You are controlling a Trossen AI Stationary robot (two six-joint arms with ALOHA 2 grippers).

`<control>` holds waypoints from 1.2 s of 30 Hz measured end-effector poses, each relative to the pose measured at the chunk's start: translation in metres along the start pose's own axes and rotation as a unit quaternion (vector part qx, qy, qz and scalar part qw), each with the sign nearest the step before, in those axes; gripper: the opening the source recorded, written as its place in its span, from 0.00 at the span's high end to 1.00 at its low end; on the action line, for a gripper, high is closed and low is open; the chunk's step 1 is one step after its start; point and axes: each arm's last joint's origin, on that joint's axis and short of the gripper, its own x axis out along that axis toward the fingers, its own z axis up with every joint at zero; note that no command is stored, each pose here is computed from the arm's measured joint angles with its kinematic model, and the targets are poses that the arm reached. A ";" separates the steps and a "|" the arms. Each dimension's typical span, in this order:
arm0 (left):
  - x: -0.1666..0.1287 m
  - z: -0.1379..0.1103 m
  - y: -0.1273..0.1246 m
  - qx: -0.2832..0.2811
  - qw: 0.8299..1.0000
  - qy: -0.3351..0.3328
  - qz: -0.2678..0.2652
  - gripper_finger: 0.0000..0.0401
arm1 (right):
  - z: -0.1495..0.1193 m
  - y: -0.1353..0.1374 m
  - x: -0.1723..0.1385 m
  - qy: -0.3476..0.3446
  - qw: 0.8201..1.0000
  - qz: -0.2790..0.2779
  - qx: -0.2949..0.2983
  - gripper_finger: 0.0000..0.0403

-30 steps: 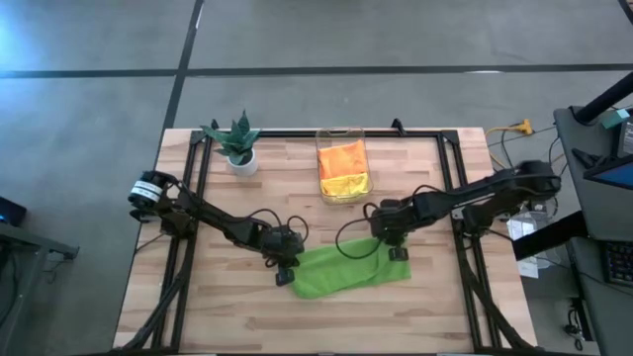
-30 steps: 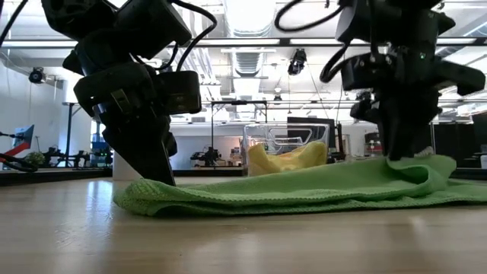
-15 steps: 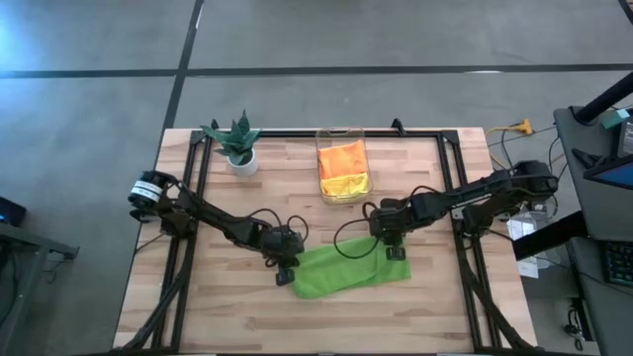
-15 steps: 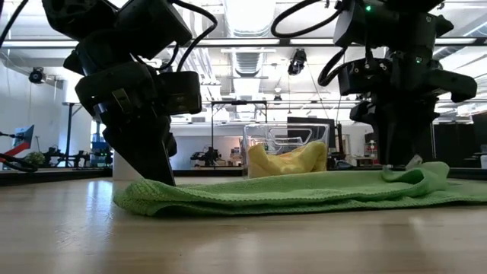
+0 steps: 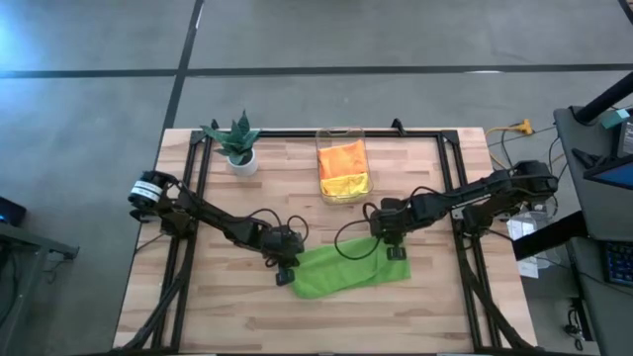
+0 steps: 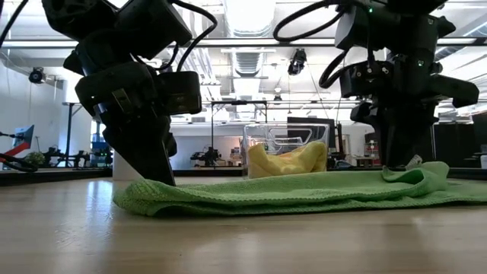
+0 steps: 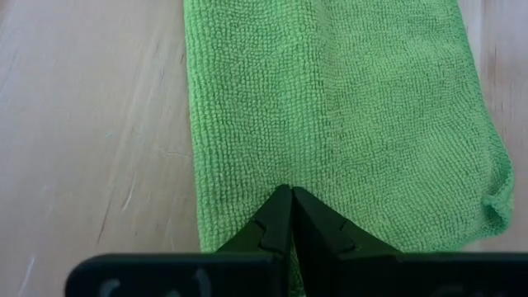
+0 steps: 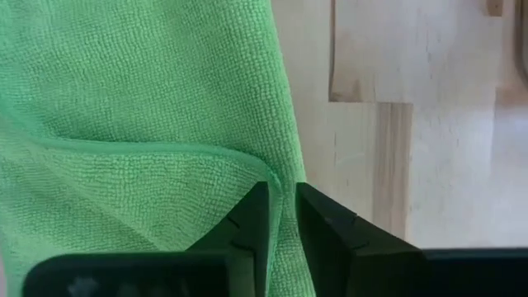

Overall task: Fold microfiber towels
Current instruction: Fold the green towel

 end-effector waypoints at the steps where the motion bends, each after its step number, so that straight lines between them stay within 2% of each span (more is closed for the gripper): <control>1: 0.000 0.000 0.000 0.000 1.000 0.000 0.000 1.00 | 0.000 0.000 0.000 0.000 1.000 -0.001 0.000 0.85; 9: 0.000 0.000 0.000 0.000 1.000 0.000 0.000 1.00 | 0.000 0.006 0.001 -0.006 1.000 0.010 -0.010 0.69; 15: 0.000 0.000 0.000 0.000 1.000 0.000 0.000 1.00 | -0.002 0.007 0.009 0.013 1.000 0.008 -0.015 0.66; 36: 0.000 0.000 0.000 0.000 1.000 0.000 0.000 1.00 | 0.003 0.008 0.012 0.004 1.000 0.006 -0.015 0.93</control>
